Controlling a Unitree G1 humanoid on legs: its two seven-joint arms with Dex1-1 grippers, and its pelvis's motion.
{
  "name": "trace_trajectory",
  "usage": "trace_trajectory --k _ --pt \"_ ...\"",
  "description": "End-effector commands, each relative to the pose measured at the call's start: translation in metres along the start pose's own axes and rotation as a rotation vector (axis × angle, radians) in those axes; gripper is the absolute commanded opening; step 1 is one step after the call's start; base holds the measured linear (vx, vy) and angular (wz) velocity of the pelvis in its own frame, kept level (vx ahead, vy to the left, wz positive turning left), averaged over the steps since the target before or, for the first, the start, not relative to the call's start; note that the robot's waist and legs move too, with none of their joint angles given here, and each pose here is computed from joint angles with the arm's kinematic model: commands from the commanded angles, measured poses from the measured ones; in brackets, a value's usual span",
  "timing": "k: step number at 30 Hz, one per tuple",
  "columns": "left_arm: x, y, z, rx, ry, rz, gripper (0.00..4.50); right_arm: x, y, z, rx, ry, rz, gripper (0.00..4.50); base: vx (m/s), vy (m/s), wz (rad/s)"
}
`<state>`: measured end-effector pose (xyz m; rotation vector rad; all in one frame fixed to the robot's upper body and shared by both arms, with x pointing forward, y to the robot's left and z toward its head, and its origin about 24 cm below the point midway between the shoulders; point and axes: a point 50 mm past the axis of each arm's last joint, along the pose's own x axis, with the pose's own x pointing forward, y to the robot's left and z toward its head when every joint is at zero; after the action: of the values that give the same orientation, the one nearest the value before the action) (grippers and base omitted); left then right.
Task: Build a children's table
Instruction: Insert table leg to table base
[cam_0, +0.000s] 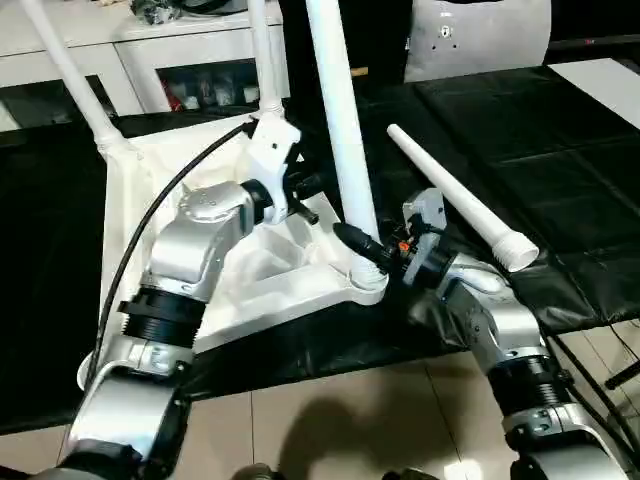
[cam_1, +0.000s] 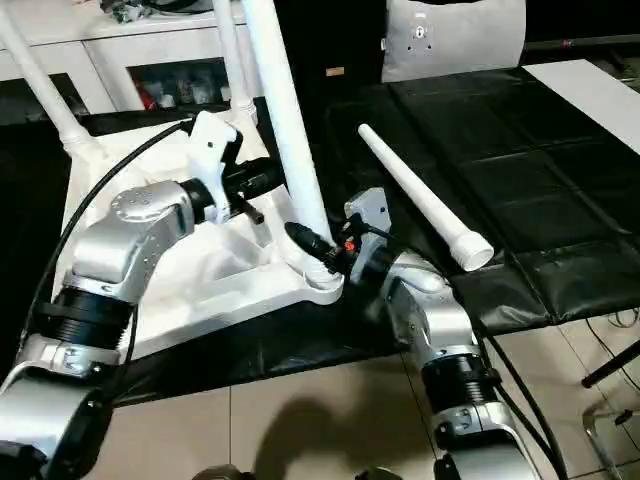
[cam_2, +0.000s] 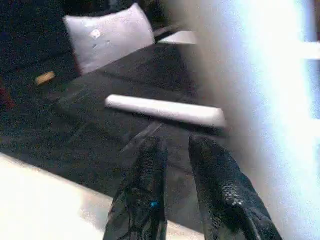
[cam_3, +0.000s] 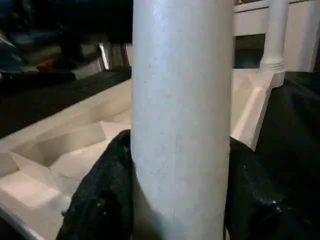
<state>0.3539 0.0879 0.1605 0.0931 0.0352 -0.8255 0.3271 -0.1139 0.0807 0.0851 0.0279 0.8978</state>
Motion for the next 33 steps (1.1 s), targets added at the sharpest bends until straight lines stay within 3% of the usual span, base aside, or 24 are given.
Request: trace_trajectory --k 1,8,15,17,19,22,24,27,33 --pt "0.004 -0.016 0.009 0.035 -0.023 -0.077 0.98 0.003 0.003 0.003 -0.023 -0.001 0.005 1.88 0.000 0.000 0.00" --pt "0.003 -0.036 0.021 0.028 -0.093 -0.196 0.98 0.000 -0.007 0.005 -0.036 0.010 -0.065 1.88 0.000 0.000 0.00" --pt "-0.002 -0.032 0.014 0.038 -0.071 -0.169 0.98 -0.002 -0.011 0.007 -0.036 0.013 -0.080 1.88 0.000 0.000 0.00" --pt "-0.009 -0.019 0.001 0.054 -0.018 -0.116 0.98 -0.004 -0.013 0.009 -0.024 0.009 -0.084 1.88 0.000 0.000 0.00" --pt "-0.015 -0.010 -0.009 0.058 0.031 -0.085 1.25 -0.006 -0.013 0.010 -0.011 0.020 -0.080 1.88 0.000 0.000 0.00" --pt "-0.027 -0.003 -0.025 0.057 0.105 -0.091 1.50 -0.008 -0.016 0.009 0.030 0.033 -0.104 1.88 0.000 0.000 0.00" --pt "-0.040 -0.005 -0.046 0.062 0.212 -0.166 1.77 -0.011 -0.017 0.012 0.037 0.022 -0.080 1.88 0.000 0.000 0.00" --pt "-0.047 -0.009 -0.059 0.060 0.280 -0.221 1.87 -0.013 -0.015 0.013 0.031 0.030 -0.057 1.88 0.000 0.000 0.00" --pt "-0.052 -0.017 -0.078 0.057 0.322 -0.293 2.06 -0.014 -0.012 0.012 0.026 0.053 -0.027 1.88 0.000 0.000 0.00"
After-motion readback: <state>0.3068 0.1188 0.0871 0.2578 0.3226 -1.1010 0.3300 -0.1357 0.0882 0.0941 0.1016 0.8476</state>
